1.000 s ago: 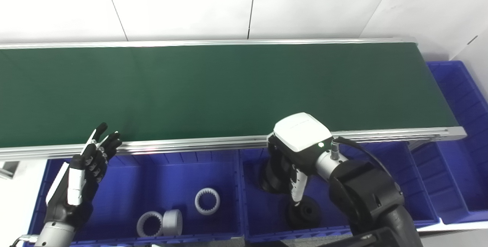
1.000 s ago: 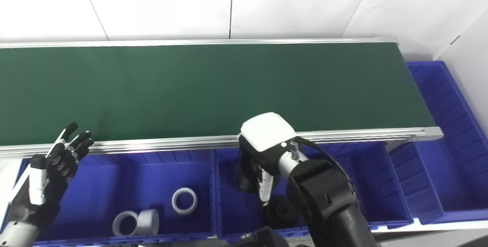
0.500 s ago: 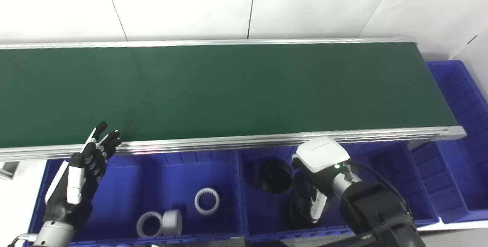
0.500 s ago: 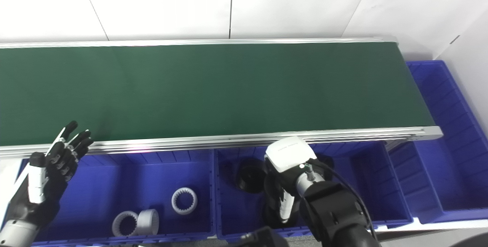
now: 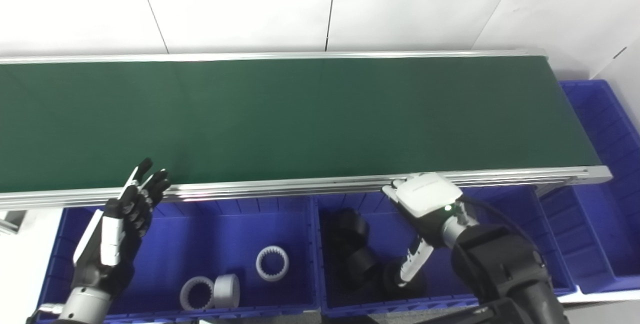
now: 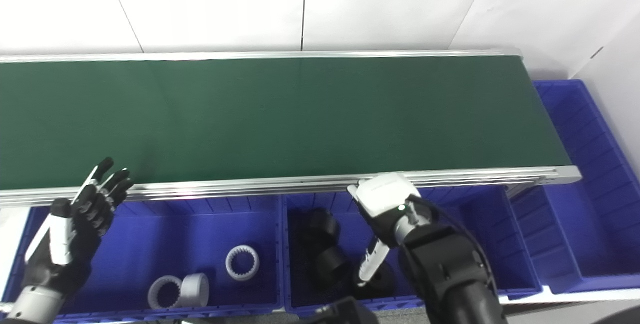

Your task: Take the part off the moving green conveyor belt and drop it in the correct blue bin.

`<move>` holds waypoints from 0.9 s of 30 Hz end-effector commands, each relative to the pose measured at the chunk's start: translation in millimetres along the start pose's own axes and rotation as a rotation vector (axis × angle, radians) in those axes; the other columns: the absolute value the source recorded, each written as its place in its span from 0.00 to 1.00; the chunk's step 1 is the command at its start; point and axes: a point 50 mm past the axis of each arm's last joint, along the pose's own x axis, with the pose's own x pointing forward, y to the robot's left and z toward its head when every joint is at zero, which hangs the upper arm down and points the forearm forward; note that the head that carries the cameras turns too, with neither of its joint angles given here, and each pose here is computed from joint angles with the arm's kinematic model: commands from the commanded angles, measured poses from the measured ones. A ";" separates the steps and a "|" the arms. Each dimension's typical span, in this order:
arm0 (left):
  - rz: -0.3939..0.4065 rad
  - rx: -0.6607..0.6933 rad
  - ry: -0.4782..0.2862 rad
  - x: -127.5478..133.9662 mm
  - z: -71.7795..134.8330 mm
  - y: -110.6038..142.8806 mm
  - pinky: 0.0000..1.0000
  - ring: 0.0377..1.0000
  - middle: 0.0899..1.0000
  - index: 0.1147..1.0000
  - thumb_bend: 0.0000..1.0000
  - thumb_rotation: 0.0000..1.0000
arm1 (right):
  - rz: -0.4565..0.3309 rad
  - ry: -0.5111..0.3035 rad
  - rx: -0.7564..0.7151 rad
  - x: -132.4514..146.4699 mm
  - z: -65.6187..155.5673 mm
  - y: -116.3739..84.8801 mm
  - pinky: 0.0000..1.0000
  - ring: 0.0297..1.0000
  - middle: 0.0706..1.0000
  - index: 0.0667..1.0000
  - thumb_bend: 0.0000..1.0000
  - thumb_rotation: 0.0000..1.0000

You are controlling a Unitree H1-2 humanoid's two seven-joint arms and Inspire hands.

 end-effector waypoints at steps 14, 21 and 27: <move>0.031 0.071 -0.129 -1.7 -1.0 -42.9 0.88 0.86 0.87 1.00 0.87 1.00 | -0.492 -0.297 0.415 -34.2 7.9 29.8 0.58 0.72 0.80 0.83 0.77 0.77; 0.060 0.115 -0.166 -10.2 -7.4 -59.3 0.90 0.88 0.89 1.00 0.87 1.00 | -0.604 -0.306 0.683 -33.2 20.2 70.6 0.62 0.77 0.85 0.85 0.70 0.83; 0.128 0.191 -0.244 -19.8 -16.4 -65.6 0.90 0.90 0.95 1.00 0.85 1.00 | -0.725 -0.296 0.858 -24.9 22.4 101.3 0.71 0.82 0.88 0.87 0.69 0.94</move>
